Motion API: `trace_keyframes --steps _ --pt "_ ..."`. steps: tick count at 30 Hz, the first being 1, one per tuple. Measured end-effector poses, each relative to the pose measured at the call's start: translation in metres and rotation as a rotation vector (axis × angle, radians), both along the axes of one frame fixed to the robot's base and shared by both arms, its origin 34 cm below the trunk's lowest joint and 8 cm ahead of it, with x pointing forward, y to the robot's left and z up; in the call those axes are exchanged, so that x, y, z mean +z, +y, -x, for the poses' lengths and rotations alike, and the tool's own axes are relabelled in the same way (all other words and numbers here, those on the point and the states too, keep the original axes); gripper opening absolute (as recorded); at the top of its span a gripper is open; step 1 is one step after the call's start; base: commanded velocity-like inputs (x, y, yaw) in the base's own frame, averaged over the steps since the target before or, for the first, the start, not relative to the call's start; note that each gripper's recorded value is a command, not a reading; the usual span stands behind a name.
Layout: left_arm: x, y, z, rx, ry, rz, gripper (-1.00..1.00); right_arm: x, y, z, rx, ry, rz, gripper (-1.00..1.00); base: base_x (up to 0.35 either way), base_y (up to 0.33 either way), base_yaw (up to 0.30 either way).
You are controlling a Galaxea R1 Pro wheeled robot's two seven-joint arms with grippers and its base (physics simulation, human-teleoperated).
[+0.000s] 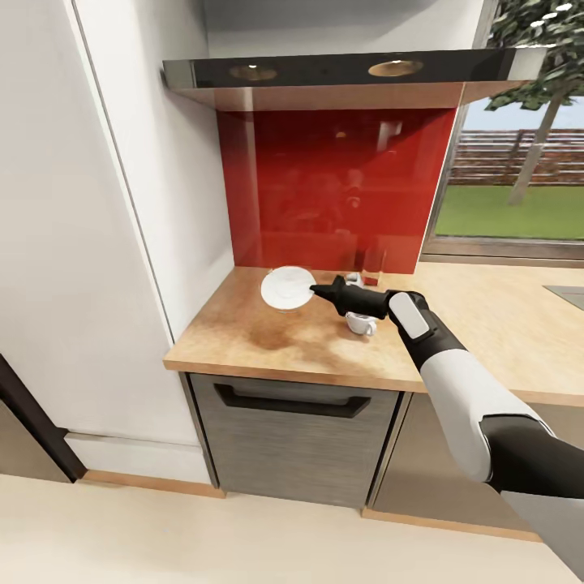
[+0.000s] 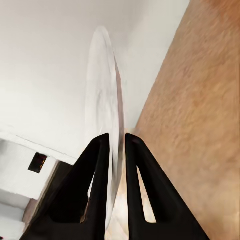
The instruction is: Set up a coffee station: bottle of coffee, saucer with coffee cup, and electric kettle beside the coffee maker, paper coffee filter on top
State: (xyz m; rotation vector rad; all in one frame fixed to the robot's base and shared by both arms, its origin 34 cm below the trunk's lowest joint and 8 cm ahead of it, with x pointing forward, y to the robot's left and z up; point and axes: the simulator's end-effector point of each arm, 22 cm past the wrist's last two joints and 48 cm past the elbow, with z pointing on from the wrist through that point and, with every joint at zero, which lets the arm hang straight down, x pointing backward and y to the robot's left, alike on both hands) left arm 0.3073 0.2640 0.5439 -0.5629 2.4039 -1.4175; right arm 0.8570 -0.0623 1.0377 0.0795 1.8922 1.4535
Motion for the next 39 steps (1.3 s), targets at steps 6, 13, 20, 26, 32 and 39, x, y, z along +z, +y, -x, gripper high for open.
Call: trace_keyframes --steps 6,13,20,26,32,39 --pt "0.000 0.000 0.000 0.000 0.000 0.000 1.00 0.012 0.005 0.006 0.038 -0.039 -0.040 -1.00 0.000 0.000 0.000" --pt "0.000 0.000 0.000 0.000 0.000 0.000 1.00 0.024 0.006 0.012 0.043 -0.087 -0.046 -1.00 0.000 0.000 0.000" --pt "0.000 0.000 0.000 -0.001 0.000 0.000 1.00 0.031 0.012 0.052 0.117 -0.141 -0.031 -1.00 0.000 0.000 0.000" --pt "0.000 0.000 0.000 -0.001 0.000 0.000 1.00 0.019 0.009 0.072 0.133 -0.148 -0.019 -1.00 0.000 0.000 0.000" --pt "0.000 0.000 0.000 -0.001 0.000 0.000 1.00 0.011 0.006 0.077 0.136 -0.138 -0.019 -1.00 0.000 0.000 0.000" --pt "0.000 -0.001 0.000 -0.001 0.000 0.000 1.00 0.001 0.006 0.079 0.136 -0.120 -0.019 -1.00 -0.031 -0.031 0.000"
